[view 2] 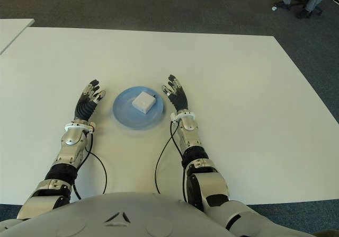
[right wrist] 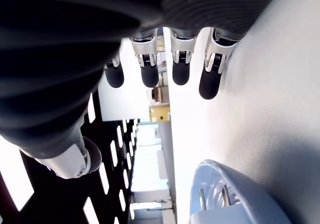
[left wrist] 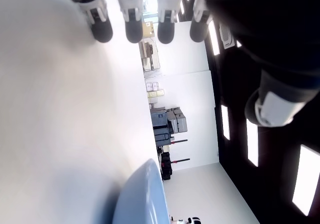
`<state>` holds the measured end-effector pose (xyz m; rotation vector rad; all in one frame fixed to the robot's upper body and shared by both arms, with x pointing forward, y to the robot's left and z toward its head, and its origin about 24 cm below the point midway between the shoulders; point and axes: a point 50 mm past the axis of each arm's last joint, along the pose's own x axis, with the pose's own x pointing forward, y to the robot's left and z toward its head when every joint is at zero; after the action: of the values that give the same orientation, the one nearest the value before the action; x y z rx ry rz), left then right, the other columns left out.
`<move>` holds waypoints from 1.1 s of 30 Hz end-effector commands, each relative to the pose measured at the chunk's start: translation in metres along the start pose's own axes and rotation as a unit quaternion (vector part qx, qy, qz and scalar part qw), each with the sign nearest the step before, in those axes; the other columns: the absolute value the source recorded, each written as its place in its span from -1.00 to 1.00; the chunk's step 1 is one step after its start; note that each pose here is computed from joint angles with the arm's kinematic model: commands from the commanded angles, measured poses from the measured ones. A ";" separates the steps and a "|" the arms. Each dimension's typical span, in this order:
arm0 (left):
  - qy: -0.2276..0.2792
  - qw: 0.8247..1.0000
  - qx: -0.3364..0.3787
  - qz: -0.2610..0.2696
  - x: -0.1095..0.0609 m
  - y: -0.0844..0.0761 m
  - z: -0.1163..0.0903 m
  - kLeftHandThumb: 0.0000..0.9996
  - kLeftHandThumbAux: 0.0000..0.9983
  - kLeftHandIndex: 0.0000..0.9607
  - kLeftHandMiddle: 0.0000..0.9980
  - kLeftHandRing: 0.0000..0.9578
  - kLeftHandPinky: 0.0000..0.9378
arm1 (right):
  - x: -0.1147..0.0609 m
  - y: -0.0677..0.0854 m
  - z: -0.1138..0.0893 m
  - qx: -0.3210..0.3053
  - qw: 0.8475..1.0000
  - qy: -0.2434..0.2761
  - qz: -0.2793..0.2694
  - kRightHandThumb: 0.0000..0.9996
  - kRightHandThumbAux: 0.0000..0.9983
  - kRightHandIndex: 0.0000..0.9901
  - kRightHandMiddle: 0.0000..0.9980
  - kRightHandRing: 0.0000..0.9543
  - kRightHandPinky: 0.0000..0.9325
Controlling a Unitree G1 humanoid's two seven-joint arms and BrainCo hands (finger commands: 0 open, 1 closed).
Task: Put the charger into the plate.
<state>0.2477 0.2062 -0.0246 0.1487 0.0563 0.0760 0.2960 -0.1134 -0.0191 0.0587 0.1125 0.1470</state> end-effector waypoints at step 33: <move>0.023 0.999 -0.023 0.034 0.004 0.003 -0.008 -1.00 0.07 -1.00 -0.89 -0.98 -1.00 | -0.015 0.006 -0.031 0.003 0.997 0.081 0.005 -1.00 0.31 -0.93 -0.84 -0.87 -0.87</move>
<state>0.2528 0.2114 -0.0266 0.1131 0.0581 0.1419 0.2953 -0.1086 -0.0193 0.0548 0.1134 0.1626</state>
